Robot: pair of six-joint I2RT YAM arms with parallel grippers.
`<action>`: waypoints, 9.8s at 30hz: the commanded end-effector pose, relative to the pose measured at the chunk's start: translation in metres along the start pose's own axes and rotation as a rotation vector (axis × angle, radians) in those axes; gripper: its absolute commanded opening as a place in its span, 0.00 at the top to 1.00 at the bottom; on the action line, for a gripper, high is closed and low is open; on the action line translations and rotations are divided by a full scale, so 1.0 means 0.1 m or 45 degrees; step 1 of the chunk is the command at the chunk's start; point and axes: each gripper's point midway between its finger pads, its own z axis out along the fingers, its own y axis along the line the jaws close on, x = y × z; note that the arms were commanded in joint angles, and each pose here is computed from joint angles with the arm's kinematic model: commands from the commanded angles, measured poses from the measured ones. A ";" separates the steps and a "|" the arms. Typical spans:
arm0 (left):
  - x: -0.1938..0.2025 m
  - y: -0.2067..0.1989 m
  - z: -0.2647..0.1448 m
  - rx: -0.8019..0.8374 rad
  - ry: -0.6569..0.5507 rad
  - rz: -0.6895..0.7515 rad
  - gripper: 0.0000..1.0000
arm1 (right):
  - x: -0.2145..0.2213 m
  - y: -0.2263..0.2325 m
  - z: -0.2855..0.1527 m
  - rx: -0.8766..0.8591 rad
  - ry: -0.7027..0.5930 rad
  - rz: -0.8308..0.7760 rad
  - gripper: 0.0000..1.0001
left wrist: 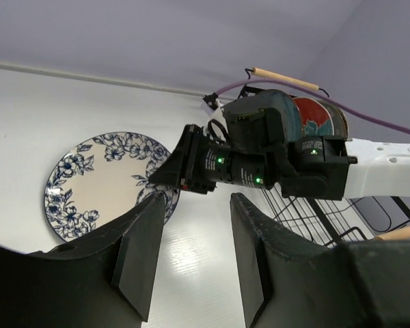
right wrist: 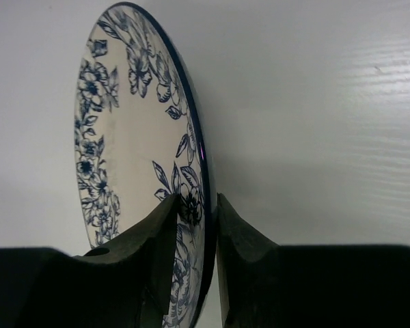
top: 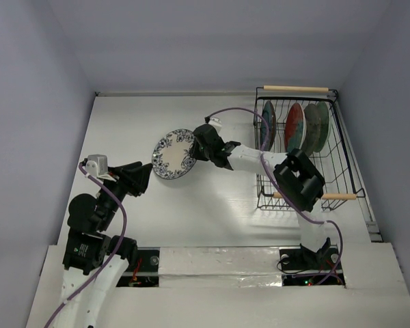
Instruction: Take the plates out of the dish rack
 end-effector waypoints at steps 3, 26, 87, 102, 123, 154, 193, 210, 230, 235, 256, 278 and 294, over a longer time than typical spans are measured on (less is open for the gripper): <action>-0.12 -0.07 0.02 0.032 -0.040 0.008 0.60 | 0.14 -0.30 -0.03 0.114 0.005 -0.061 0.69; -0.11 -0.07 0.02 0.035 -0.039 0.012 0.59 | -0.48 0.06 -0.78 -0.037 -0.133 -0.144 0.24; -0.12 -0.09 0.00 0.050 -0.046 0.013 0.59 | -2.80 -2.09 -2.42 1.174 -0.487 -0.446 1.00; -0.09 -0.08 0.03 0.047 -0.028 0.008 0.59 | -3.14 -1.03 -3.63 0.422 -0.934 -0.158 1.00; -0.08 -0.06 0.04 0.034 -0.024 0.002 0.59 | -1.81 1.33 -1.70 -0.761 -0.342 0.109 1.00; -0.08 -0.06 0.04 0.034 -0.024 0.002 0.59 | -0.42 0.69 -0.25 -0.510 0.017 0.285 0.88; -0.10 -0.06 0.03 0.032 -0.036 0.005 0.59 | -0.03 -0.25 -0.35 0.211 0.108 -0.419 0.01; -0.12 -0.07 0.00 0.036 -0.048 0.007 0.76 | -2.20 -1.27 -2.60 0.488 -0.654 -0.161 1.00; -0.15 -0.10 -0.04 0.046 -0.068 0.008 0.74 | -2.48 -3.19 -2.41 0.969 -0.516 -0.014 0.54; -0.14 -0.10 -0.04 0.043 -0.067 0.007 0.74 | -2.42 -3.42 -2.17 1.044 -0.441 -0.008 0.56; -0.13 -0.08 -0.01 0.032 -0.053 0.004 0.72 | -2.79 -3.22 -2.70 1.041 -0.623 -0.068 1.00; -0.10 -0.06 0.02 0.026 -0.037 -0.001 0.72 | -2.85 -1.09 -3.78 0.074 -0.926 -0.116 1.00; -0.11 -0.04 0.01 0.016 -0.044 -0.001 0.72 | -1.78 0.94 -2.00 -0.692 -0.296 -0.166 1.00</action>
